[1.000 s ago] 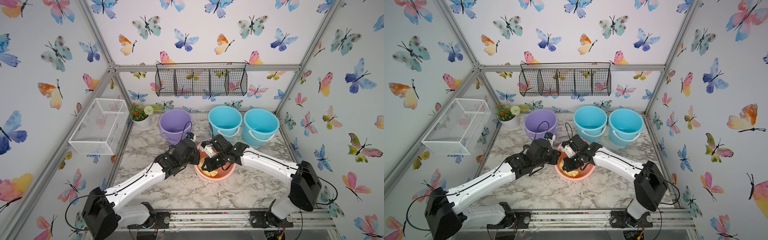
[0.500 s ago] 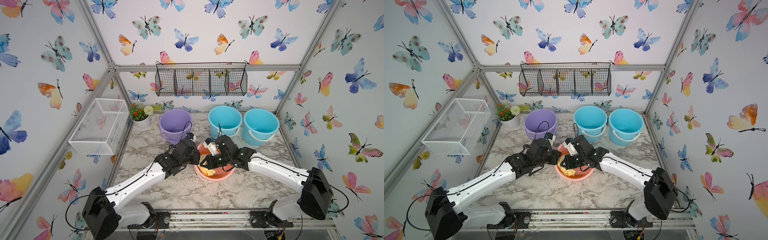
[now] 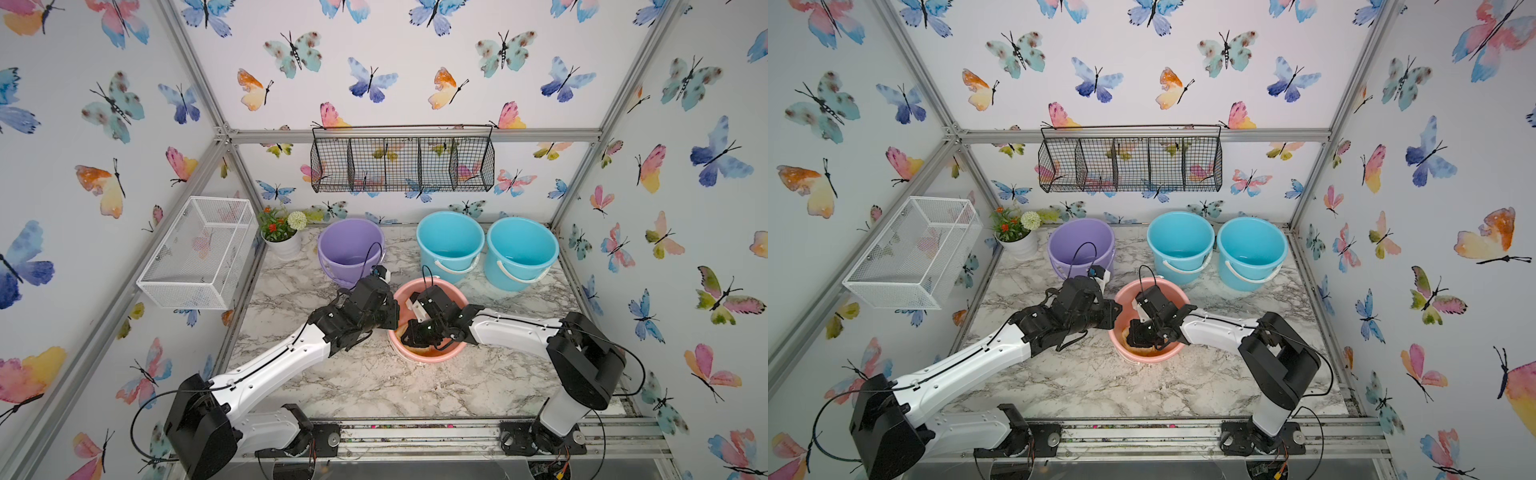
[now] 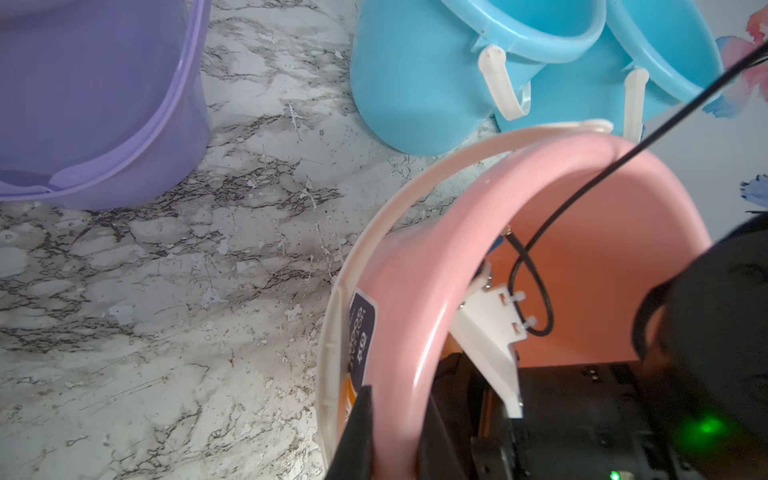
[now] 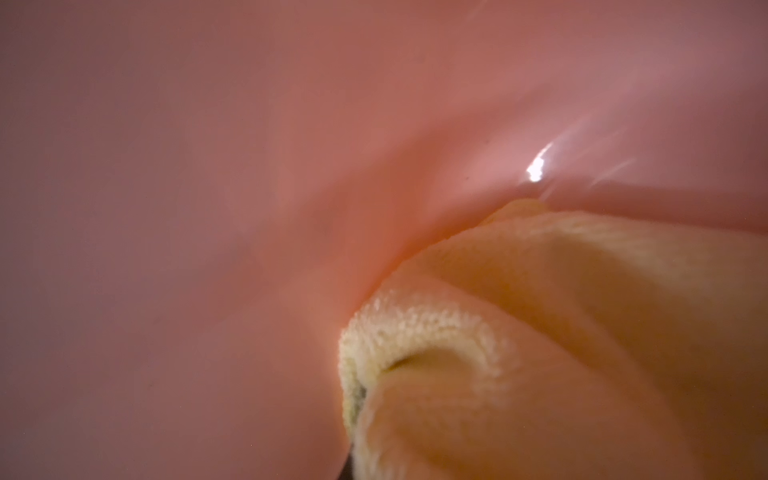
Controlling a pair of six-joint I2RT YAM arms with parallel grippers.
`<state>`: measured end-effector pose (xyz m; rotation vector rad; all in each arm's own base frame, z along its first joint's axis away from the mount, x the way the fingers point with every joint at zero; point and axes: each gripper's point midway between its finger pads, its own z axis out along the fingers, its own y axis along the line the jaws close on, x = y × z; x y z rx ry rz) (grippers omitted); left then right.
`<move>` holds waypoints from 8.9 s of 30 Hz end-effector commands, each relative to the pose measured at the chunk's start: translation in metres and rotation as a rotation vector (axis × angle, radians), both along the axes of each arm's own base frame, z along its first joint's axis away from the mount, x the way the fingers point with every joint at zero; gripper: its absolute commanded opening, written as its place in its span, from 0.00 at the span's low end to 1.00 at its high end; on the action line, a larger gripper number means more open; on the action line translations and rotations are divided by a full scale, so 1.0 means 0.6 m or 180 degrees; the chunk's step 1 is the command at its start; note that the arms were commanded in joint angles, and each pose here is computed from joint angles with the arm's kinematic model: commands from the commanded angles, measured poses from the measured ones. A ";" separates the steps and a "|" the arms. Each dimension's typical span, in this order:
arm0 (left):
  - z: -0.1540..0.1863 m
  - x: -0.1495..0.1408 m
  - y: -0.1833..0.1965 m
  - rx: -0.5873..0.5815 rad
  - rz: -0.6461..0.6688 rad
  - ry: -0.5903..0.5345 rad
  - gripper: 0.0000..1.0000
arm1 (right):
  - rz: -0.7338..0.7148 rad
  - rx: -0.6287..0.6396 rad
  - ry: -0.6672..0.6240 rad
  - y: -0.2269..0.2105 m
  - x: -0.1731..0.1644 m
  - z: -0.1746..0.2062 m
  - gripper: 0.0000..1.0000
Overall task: Wipe the inside of the bucket with a cloth
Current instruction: Wipe the dirt from the inside of the bucket.
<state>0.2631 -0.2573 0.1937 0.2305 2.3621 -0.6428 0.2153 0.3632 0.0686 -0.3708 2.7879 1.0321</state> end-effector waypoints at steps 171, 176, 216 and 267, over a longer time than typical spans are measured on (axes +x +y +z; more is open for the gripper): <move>0.070 0.013 -0.029 0.0704 -0.0167 -0.1031 0.00 | 0.0953 -0.1629 0.0014 -0.182 -0.085 0.123 0.02; 0.077 0.011 -0.034 0.0639 -0.0192 -0.1028 0.00 | 0.1056 -0.1570 0.0096 -0.159 -0.080 0.079 0.02; 0.075 0.011 -0.032 0.0661 -0.0177 -0.0988 0.00 | 0.0739 -0.1600 -0.0274 -0.185 -0.063 0.115 0.02; 0.051 0.010 -0.032 0.0794 -0.0202 -0.0807 0.00 | 0.0191 -0.2525 -0.1161 -0.263 0.032 0.150 0.02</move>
